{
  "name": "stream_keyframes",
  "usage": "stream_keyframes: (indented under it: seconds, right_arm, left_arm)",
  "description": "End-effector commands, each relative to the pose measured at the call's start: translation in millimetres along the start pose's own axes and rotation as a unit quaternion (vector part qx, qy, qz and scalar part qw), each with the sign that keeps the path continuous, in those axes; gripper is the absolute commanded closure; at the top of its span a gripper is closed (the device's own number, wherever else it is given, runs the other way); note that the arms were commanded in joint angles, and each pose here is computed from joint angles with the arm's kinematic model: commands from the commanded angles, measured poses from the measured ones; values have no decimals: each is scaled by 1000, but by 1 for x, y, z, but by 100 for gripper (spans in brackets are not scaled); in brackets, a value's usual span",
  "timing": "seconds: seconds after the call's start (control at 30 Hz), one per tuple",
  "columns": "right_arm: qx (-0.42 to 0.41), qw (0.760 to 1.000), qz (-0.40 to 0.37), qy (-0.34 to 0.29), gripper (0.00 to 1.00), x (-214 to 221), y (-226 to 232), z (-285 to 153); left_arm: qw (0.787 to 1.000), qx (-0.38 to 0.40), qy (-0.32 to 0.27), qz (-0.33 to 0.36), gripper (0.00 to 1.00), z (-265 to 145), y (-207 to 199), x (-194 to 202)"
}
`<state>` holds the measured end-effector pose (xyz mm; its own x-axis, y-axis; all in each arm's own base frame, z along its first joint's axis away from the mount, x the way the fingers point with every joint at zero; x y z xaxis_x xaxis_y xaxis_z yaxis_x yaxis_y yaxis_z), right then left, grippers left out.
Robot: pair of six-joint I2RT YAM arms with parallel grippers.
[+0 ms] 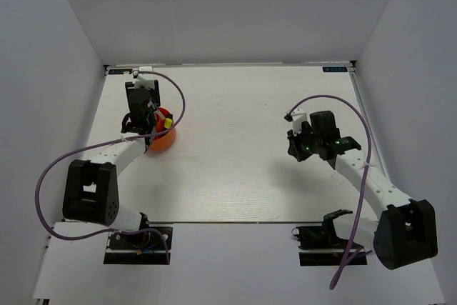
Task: Sort the stationery into containers
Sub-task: Move the storage box to the center of the board.
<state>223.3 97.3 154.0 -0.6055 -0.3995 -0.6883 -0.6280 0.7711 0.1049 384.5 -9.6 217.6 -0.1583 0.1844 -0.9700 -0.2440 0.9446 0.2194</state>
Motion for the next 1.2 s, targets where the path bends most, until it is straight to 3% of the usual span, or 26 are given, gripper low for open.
stream_keyframes:
  seconds: [0.0, 0.6, 0.7, 0.73, 0.8, 0.87, 1.07, 1.17]
  right_arm:
    - [4, 1000, -8, -10, 100, -5, -3, 1]
    - [4, 1000, -8, -9, 100, -5, -3, 1]
    - [3, 1000, -9, -10, 100, -6, -2, 1]
    - [3, 1000, -8, -10, 100, -6, -3, 1]
    - [3, 1000, -9, -9, 100, -6, -2, 1]
    - [3, 1000, -7, -10, 100, -5, -3, 0]
    - [3, 1000, -8, -12, 100, -7, -2, 0]
    - [4, 1000, -8, -12, 100, -6, -2, -1]
  left_arm:
    - [999, -7, -32, -33, 100, 1, 3, -15]
    - [998, 2, -11, -56, 100, -10, 0, 8]
    - [998, 6, -7, -60, 91, -15, -1, 12]
    - [998, 7, -6, -59, 81, -16, -2, 12]
    - [998, 8, -3, -61, 74, -19, -1, 15]
    - [998, 9, -2, -65, 61, -22, 0, 15]
    - [998, 15, 9, -61, 42, -29, 0, 19]
    - [997, 18, 9, -77, 38, -31, 0, 15]
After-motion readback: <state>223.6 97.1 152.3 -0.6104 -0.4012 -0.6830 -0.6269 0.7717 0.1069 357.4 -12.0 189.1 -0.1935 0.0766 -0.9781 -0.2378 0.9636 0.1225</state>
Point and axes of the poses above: each gripper's point midway between its finger pads, its own z axis out along the fingers, its own y axis along the line the jaws close on, x = y × z, the point moved 7 cm from there along -z, back along the fingers, and after that the axes turned 2 degrees about z, right-handed, at the moved point
